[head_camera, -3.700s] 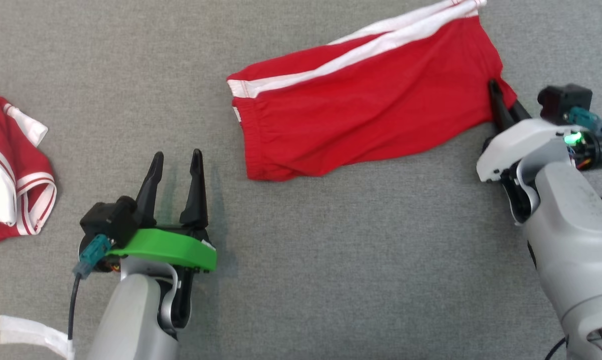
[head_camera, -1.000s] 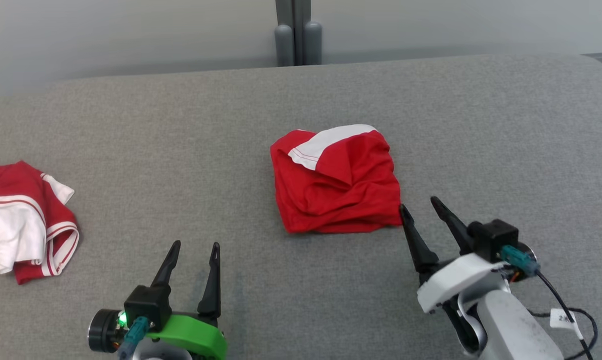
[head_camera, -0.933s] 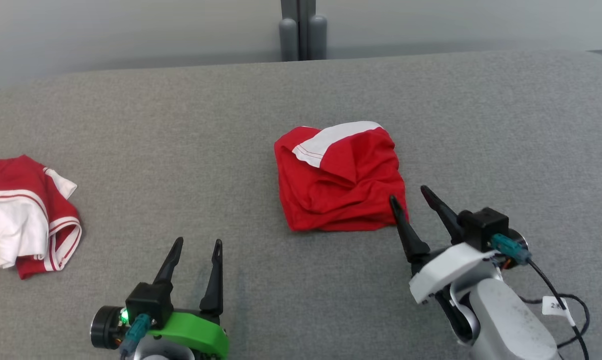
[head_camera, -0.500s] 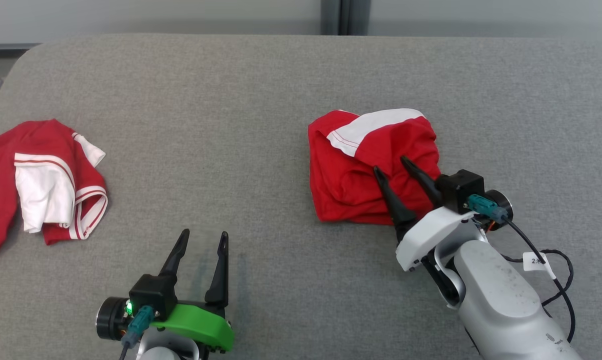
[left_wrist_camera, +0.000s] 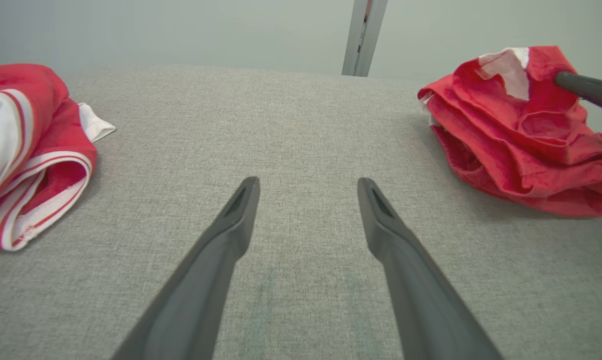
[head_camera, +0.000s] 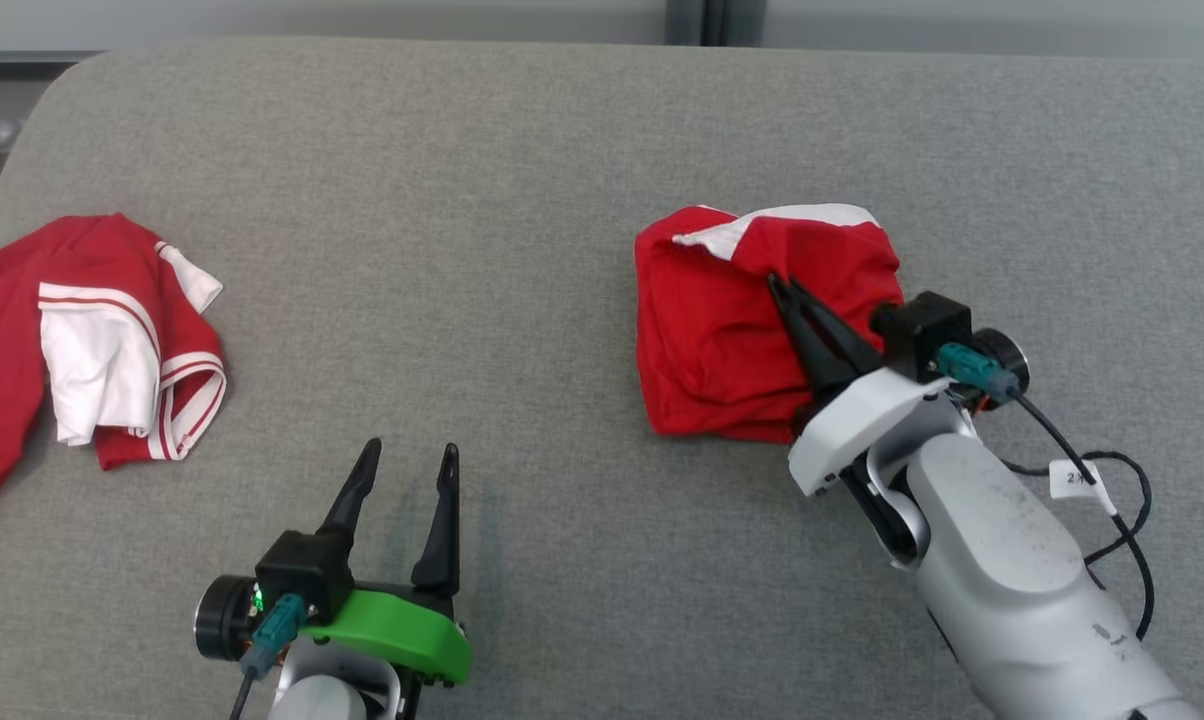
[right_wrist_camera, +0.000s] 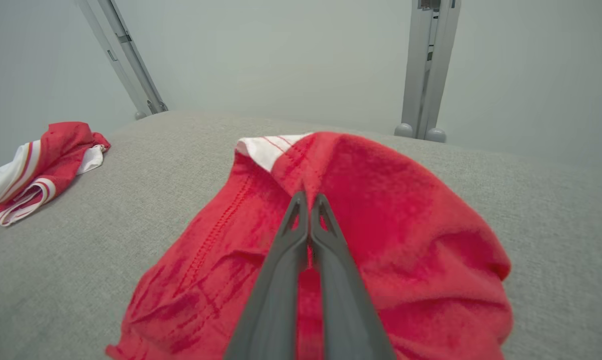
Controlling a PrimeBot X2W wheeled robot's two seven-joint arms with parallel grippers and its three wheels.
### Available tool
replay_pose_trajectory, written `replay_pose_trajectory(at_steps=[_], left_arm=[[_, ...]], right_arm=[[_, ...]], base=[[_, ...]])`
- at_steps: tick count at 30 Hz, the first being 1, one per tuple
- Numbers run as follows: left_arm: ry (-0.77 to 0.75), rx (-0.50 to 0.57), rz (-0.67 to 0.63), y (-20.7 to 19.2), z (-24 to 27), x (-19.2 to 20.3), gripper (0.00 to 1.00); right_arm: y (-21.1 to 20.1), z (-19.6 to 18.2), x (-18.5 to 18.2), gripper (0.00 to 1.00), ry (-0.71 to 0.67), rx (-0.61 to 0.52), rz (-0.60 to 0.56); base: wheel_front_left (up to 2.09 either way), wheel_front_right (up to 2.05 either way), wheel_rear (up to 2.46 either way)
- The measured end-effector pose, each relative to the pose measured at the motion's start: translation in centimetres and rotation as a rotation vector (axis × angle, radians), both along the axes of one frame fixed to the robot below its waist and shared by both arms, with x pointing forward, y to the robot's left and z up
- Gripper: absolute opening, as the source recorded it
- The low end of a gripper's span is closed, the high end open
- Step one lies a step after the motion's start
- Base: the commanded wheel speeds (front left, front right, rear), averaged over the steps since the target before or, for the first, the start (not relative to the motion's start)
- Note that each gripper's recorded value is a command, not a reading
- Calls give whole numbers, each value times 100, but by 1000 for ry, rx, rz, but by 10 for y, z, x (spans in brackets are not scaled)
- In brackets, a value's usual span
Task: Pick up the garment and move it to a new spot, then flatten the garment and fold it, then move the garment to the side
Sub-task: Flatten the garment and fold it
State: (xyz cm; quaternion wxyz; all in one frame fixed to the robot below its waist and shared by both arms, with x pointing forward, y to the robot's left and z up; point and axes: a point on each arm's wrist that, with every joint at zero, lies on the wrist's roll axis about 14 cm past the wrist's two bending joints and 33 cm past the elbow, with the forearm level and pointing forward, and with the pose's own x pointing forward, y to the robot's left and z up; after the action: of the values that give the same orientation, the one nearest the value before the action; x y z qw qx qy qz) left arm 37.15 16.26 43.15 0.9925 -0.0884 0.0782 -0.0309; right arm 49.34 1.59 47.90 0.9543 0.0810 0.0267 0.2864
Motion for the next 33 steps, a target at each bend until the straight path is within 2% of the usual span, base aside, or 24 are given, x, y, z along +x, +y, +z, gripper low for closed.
replay_pose_trajectory(at_steps=[6,12,13,14,20,24,28,33], left_arm=[[-8,-4,-1,1,3,3,100],[3,-11,23,7,2,0,100],[3,-12,26,9,2,-1,100],[4,-14,36,12,2,-1,100],[31,-11,86,25,-5,-7,100],[34,-1,91,28,-6,-6,100],[18,17,78,26,-2,-2,100],[-13,28,55,20,6,5,100]], right_arm=[[26,34,26,0,-99,-8,55],[49,37,52,1,-113,-71,91],[51,35,54,22,-109,-78,96],[55,32,57,98,-102,-87,104],[77,25,58,100,-76,-49,145],[74,23,51,100,-67,-16,140],[52,30,50,100,-78,23,80],[1,30,42,100,-83,32,-50]], base=[[0,0,0],[0,0,0],[0,0,0],[0,0,0],[0,0,0],[0,0,0],[0,0,0],[0,0,0]])
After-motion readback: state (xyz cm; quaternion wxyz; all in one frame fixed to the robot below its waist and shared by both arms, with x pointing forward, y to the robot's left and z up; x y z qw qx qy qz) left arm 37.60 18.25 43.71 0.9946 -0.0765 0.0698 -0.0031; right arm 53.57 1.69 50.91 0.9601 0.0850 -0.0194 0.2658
